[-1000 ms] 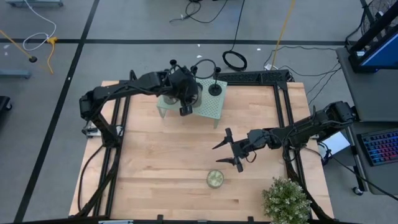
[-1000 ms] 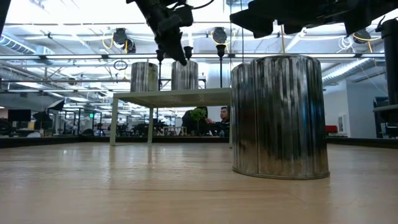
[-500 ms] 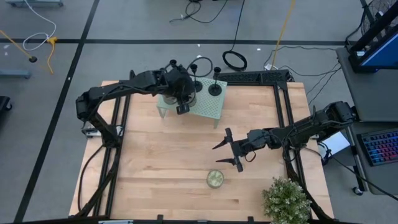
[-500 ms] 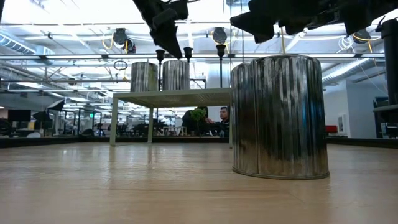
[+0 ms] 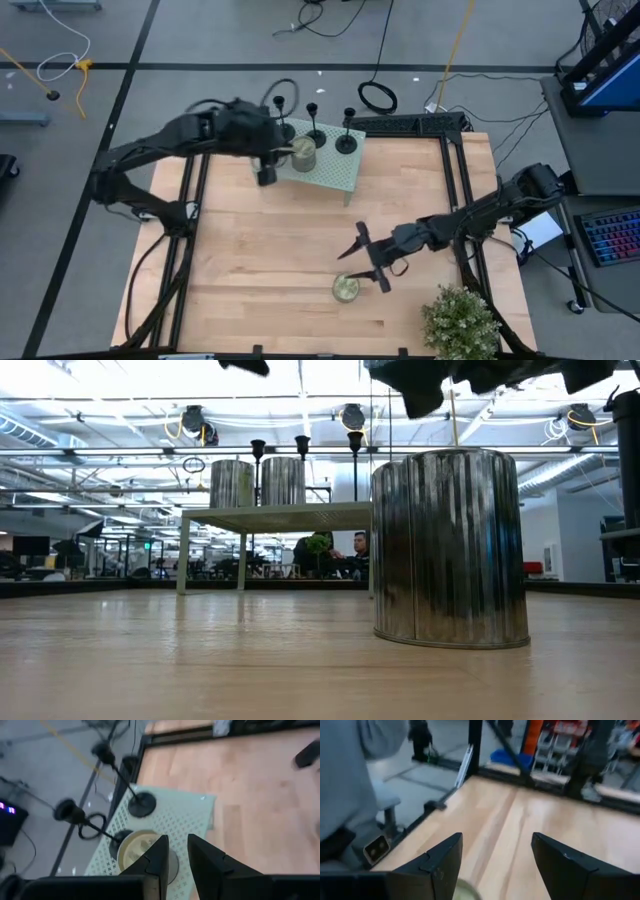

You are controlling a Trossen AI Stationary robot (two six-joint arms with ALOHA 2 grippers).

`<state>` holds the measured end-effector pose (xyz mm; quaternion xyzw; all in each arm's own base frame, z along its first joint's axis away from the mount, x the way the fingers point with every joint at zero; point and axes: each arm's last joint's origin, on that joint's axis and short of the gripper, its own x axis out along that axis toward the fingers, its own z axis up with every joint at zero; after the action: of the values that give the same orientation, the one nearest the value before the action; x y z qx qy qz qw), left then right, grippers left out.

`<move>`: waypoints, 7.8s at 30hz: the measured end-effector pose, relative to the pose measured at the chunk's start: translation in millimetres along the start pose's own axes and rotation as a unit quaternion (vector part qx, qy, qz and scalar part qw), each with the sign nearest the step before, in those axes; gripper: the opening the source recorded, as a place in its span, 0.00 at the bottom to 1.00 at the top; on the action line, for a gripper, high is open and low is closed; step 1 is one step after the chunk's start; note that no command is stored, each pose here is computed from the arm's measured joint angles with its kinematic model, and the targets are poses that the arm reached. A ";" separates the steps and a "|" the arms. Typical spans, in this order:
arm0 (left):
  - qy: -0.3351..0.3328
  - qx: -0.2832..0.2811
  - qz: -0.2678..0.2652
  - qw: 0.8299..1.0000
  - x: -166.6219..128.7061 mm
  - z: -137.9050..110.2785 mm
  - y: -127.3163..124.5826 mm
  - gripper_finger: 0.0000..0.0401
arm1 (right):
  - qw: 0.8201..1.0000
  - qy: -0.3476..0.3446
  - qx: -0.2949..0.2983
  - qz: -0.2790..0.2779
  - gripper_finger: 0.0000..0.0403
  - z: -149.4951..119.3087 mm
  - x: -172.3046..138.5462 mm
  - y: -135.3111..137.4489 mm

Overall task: Pick & Place candle stick holders
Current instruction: Put the silver scented candle on the shelf aligned with the other silver scented candle, then return to Home Position

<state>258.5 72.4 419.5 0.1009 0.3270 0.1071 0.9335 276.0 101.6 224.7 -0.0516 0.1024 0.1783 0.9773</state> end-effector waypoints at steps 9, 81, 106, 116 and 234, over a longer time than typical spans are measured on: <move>-0.061 -0.007 -0.005 0.998 -51.5 -0.4 -8.6 0.19 | 0.987 0.152 0.012 0.045 0.55 11.0 43.5 29.9; -0.017 -0.027 -0.018 0.999 -55.1 -10.2 -12.0 0.19 | 0.935 0.241 -0.062 -0.252 0.01 95.3 -33.2 -144.7; 0.034 -0.026 -0.030 0.999 -55.4 -20.1 -14.5 0.19 | 0.952 0.240 0.034 -0.185 0.03 70.7 -54.8 -196.8; 0.034 -0.027 -0.030 0.999 -55.4 -20.1 -14.5 0.19 | 0.955 0.224 0.016 -0.193 0.19 53.0 -50.1 -198.4; -0.252 -0.066 0.036 0.965 25.8 -287.5 -97.8 0.19 | 0.973 -0.026 0.128 -0.192 0.12 -114.9 -176.6 -44.3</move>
<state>109.5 19.7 158.9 0.0748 0.0695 0.1325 0.9859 109.4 -15.1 154.3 0.0595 0.0875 -0.0257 0.9941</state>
